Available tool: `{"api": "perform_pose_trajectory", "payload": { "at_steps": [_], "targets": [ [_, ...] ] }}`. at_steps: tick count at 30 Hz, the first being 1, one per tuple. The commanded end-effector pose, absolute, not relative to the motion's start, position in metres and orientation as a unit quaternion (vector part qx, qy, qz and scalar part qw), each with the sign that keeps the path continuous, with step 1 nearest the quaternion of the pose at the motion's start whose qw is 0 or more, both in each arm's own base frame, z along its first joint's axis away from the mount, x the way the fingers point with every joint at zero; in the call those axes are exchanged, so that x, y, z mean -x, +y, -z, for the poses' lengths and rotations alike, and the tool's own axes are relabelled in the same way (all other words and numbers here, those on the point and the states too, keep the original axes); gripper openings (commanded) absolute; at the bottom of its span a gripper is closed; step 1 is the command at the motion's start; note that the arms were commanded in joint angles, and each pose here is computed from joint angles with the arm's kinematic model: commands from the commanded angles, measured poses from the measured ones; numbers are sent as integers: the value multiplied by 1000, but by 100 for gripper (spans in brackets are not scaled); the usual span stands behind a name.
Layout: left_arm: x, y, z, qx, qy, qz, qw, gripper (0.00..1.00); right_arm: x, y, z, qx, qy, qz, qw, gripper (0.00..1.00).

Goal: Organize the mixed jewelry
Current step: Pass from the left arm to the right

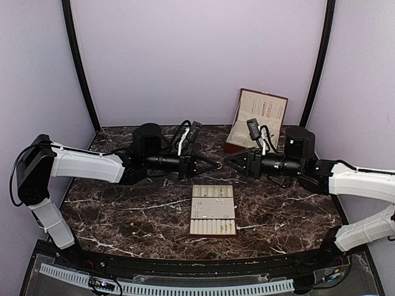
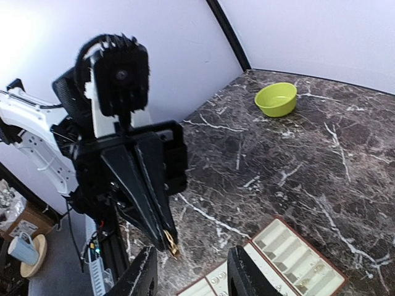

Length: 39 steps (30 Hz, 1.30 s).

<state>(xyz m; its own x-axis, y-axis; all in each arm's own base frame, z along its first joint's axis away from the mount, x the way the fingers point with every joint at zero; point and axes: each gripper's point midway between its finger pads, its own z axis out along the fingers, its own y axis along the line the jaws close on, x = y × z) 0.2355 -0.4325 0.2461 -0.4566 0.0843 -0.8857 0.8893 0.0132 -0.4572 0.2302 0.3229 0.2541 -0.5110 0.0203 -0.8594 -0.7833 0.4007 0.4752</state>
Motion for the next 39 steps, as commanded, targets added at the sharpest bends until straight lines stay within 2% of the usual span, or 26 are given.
{"api": "perform_pose_trajectory", "payload": {
  "at_steps": [1,15,23,39],
  "targets": [
    [-215,-427,-272,-421,573,612,347,0,-215,333,-288,291,679,-534,412,37],
    [-212,-424,-282,-417,562,622,352,0,-206,345,-289,303,659,-569,387,19],
    [-212,-425,-283,-417,560,623,352,0,-209,346,-282,297,666,-566,384,15],
    [-212,-424,-281,-416,562,621,353,0,-209,348,-283,296,663,-572,380,0]
  ]
}}
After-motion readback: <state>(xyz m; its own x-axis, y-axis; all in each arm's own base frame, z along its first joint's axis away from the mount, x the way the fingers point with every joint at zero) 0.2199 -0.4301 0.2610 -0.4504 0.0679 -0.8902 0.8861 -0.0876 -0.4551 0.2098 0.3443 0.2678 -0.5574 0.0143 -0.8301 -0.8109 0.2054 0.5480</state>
